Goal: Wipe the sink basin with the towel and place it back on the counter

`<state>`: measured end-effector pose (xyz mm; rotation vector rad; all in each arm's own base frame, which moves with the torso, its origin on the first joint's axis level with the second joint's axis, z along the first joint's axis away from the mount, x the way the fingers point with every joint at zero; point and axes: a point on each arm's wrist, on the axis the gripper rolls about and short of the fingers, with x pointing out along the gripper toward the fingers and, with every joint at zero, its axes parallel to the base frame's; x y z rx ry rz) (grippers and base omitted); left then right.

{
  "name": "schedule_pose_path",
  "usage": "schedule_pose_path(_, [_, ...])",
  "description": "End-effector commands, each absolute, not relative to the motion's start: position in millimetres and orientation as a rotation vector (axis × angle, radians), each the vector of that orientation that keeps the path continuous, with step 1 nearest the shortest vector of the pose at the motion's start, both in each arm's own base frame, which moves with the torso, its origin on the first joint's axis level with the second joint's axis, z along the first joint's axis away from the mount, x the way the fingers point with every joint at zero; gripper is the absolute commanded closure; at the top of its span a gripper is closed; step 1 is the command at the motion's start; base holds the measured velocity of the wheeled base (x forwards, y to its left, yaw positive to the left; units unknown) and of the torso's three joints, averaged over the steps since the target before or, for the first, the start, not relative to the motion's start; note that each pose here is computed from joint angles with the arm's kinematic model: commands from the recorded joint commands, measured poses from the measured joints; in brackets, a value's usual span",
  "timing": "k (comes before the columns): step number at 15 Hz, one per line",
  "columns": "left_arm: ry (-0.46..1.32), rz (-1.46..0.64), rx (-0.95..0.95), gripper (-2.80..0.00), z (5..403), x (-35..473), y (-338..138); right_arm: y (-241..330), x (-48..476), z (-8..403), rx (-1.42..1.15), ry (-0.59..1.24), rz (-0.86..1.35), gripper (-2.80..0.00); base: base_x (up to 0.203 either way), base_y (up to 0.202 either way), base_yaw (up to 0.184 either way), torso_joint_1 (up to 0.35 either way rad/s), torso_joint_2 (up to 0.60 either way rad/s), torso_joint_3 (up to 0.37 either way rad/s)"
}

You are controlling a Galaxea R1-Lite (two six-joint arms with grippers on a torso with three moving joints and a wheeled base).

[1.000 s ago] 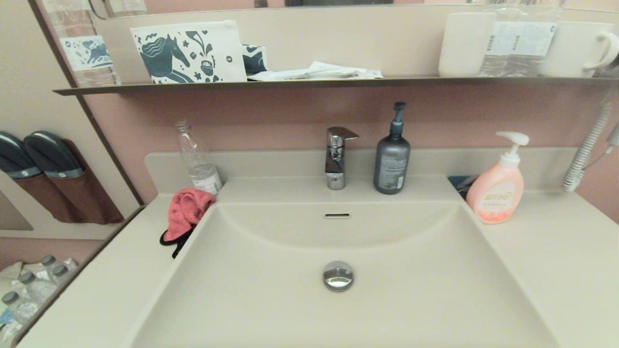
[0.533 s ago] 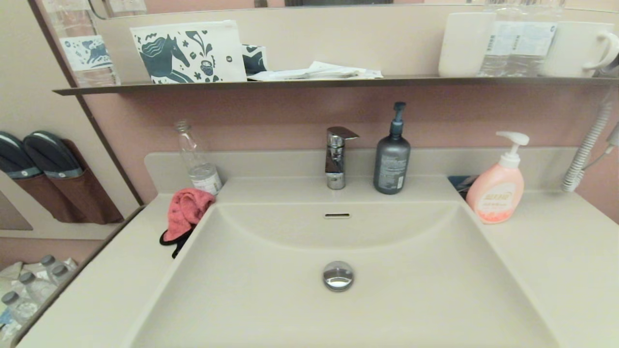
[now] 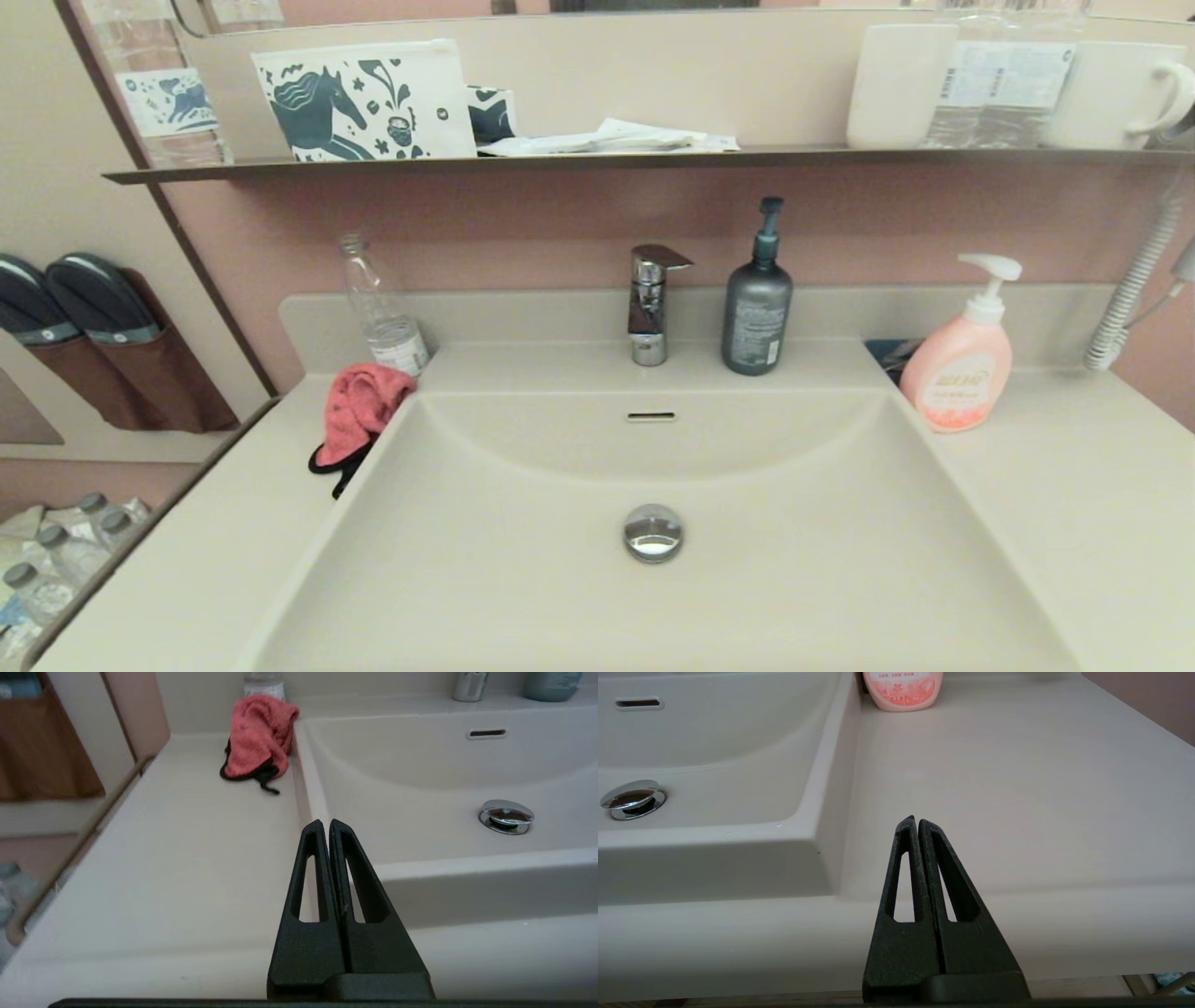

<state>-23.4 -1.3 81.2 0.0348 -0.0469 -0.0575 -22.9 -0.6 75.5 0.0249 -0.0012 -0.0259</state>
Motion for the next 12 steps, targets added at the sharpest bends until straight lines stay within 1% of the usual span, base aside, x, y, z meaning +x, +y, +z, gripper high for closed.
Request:
schedule_pose_path(1, [-0.017,-0.027,0.010,0.00,77.4,-22.8,-0.6,-0.7,-22.8,75.5,0.025,0.000,-0.026,0.00,0.000,0.000,0.000,0.000,0.00,0.000])
schedule_pose_path(4, [0.003,-0.011,0.040,0.00,75.6,-22.8,-0.2,-0.7,-22.8,75.5,0.028,0.000,-0.026,0.00,0.000,0.000,0.000,0.000,0.00,0.000])
schedule_pose_path(12, [-0.009,-0.018,0.034,0.00,76.4,-22.8,-0.4,-0.7,-22.8,75.5,0.028,0.000,-0.026,0.00,0.000,0.000,0.000,0.000,0.00,0.000])
